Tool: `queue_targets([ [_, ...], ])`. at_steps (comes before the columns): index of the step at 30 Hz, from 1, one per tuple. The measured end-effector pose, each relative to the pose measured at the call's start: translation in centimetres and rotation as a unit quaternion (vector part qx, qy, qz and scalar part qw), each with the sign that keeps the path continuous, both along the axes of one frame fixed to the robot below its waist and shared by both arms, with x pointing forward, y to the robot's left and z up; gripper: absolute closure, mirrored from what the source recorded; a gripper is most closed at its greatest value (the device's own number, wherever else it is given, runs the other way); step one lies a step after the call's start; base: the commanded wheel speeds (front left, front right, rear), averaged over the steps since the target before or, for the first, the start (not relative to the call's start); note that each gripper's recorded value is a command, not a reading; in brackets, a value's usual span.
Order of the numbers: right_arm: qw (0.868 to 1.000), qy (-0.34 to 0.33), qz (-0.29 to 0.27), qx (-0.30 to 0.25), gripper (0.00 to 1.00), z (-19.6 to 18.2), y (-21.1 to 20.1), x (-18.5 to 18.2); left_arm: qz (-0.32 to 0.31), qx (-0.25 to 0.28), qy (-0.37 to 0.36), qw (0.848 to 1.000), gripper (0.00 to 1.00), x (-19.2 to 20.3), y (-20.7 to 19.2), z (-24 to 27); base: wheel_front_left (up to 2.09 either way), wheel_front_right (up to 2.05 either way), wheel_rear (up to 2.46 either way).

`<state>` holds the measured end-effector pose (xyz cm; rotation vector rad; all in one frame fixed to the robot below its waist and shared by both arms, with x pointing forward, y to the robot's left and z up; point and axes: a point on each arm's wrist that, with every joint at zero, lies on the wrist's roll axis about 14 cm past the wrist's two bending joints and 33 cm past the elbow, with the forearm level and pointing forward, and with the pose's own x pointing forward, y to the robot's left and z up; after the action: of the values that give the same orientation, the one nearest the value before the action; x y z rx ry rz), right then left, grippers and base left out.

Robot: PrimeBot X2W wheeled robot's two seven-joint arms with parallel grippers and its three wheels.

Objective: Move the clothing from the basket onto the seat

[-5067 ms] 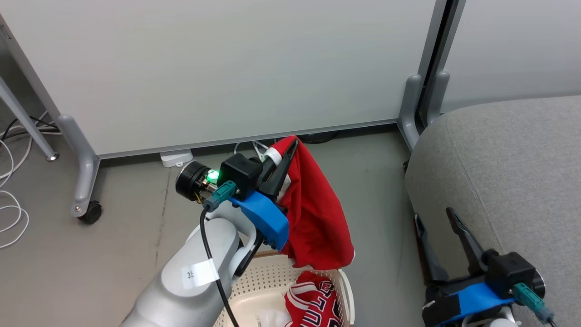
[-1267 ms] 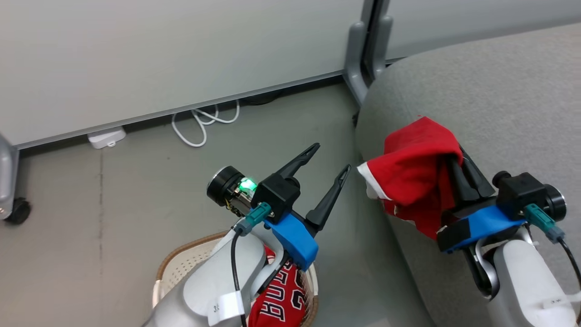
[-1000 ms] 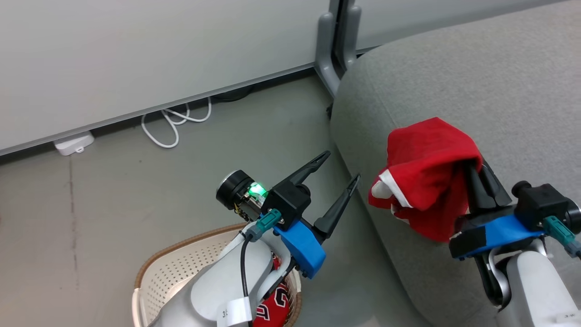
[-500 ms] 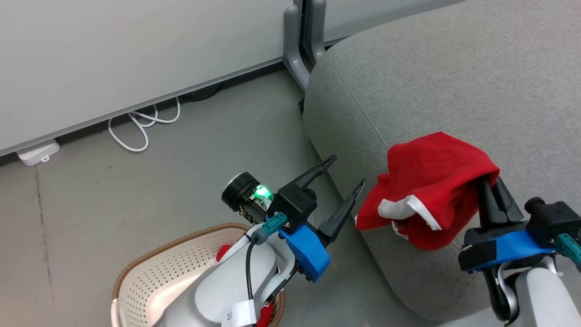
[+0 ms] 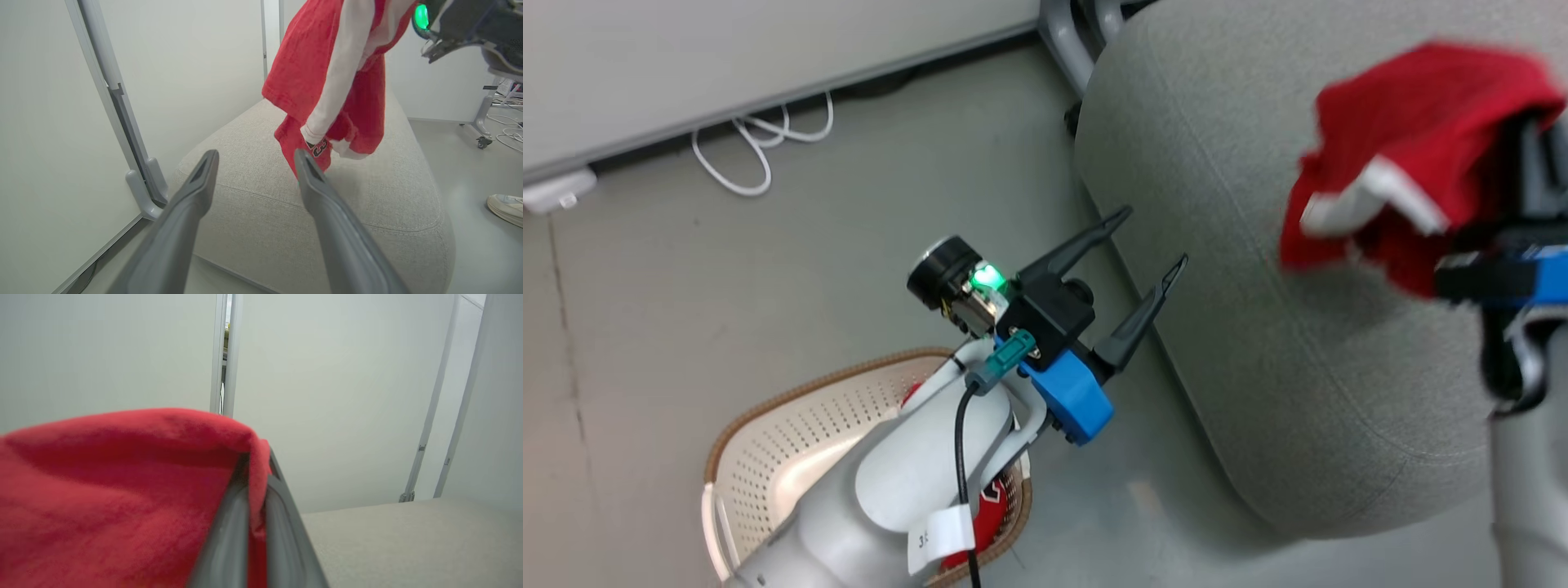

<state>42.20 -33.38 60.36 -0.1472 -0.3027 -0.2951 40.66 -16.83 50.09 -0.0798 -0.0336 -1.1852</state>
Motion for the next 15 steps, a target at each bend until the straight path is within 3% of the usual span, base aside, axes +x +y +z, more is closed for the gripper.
queue_targets([
  [9, 0.991, -0.091, -0.062, -0.072, 1.00, 7.6, -6.1, 6.3, 0.002, -0.005, 0.010, 1.000, 0.00, 4.7, 0.3, -3.3, 0.00, 0.00, 0.00],
  [12, 0.988, -0.089, -0.088, -0.088, 1.00, 7.5, -8.4, 7.8, 0.007, -0.005, 0.020, 1.000, 0.00, 6.1, 0.7, -5.2, 0.00, 0.00, 0.00],
  [15, 0.989, -0.058, -0.102, -0.092, 1.00, 5.0, -9.9, 9.8, 0.014, -0.002, 0.034, 0.999, 0.00, 7.2, 1.3, -7.4, 0.00, 0.00, 0.00],
])
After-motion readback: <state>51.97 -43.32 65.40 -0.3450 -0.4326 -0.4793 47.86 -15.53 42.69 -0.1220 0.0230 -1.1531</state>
